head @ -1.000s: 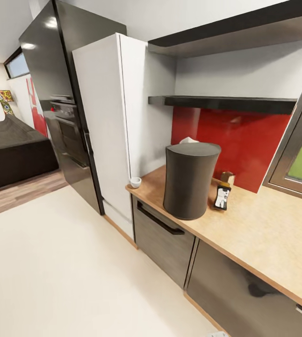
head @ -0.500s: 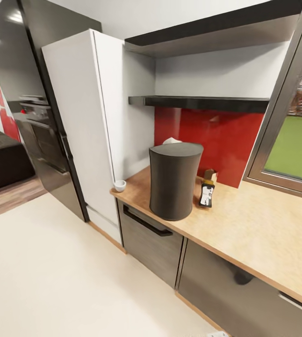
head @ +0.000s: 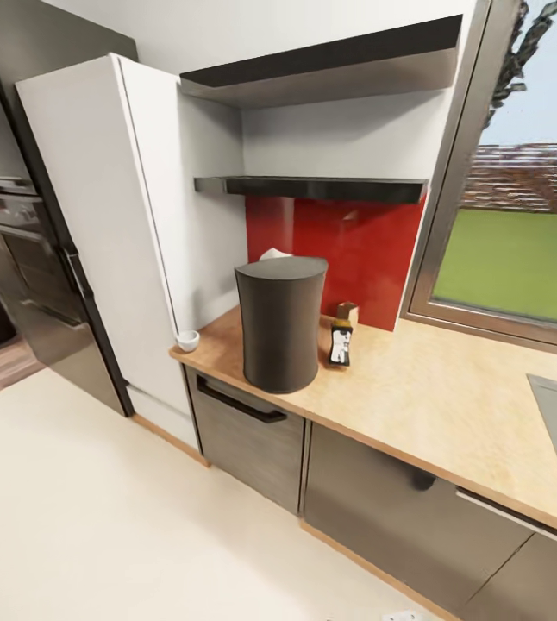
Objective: Set up a coffee station on the kitchen countertop: keep the coffee maker on the countertop, move the bottle of coffee from the kitchen shelf to the counter next to the coffee maker, place a paper coffee filter on top of the coffee maker, put the saucer next to the coffee maker with the coffee cup on the saucer, and place the electric kettle next to the coffee maker.
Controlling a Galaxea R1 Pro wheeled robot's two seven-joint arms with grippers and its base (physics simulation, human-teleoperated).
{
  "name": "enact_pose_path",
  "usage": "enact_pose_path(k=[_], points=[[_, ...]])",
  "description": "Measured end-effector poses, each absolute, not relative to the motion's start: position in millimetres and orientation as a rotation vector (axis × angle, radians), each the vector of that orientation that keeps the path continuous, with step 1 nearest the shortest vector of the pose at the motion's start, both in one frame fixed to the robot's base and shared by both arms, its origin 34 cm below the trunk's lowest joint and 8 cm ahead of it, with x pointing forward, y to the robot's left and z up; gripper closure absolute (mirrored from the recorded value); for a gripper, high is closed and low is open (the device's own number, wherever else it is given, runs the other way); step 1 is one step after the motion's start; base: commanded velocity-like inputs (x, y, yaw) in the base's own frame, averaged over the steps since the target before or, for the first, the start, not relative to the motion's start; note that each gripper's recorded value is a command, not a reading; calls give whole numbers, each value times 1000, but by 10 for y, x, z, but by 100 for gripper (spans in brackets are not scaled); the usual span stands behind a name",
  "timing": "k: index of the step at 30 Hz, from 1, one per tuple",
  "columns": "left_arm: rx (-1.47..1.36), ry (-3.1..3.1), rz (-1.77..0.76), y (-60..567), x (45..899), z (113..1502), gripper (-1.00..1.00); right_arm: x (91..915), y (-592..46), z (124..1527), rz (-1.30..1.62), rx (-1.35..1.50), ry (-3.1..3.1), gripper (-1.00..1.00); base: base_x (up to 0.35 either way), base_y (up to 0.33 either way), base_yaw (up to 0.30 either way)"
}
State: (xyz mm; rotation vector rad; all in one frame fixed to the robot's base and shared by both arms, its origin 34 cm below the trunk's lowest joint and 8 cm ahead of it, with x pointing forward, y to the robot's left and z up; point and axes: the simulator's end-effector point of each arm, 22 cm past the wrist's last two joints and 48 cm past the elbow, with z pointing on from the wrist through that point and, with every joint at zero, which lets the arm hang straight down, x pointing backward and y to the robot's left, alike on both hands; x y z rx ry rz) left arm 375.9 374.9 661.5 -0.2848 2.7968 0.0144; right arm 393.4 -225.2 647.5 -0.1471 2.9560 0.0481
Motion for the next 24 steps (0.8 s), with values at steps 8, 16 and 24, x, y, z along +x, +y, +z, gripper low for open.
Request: enact_pose_path(k=[8,16,24], points=[[-285,2795,15,3751,3765,6618,100,3934,-2252,6475,48,-147,2956,-100,-7,0,-260],[-185,2775,-121,3386,3969,6664,100,3932,-2253,6475,48,-146,2956,-100,0,0,-261],[-24,2576,-622,2628,4991,7330,100,3914,-2260,6469,45,-146,2959,-100,0,0,-261]])
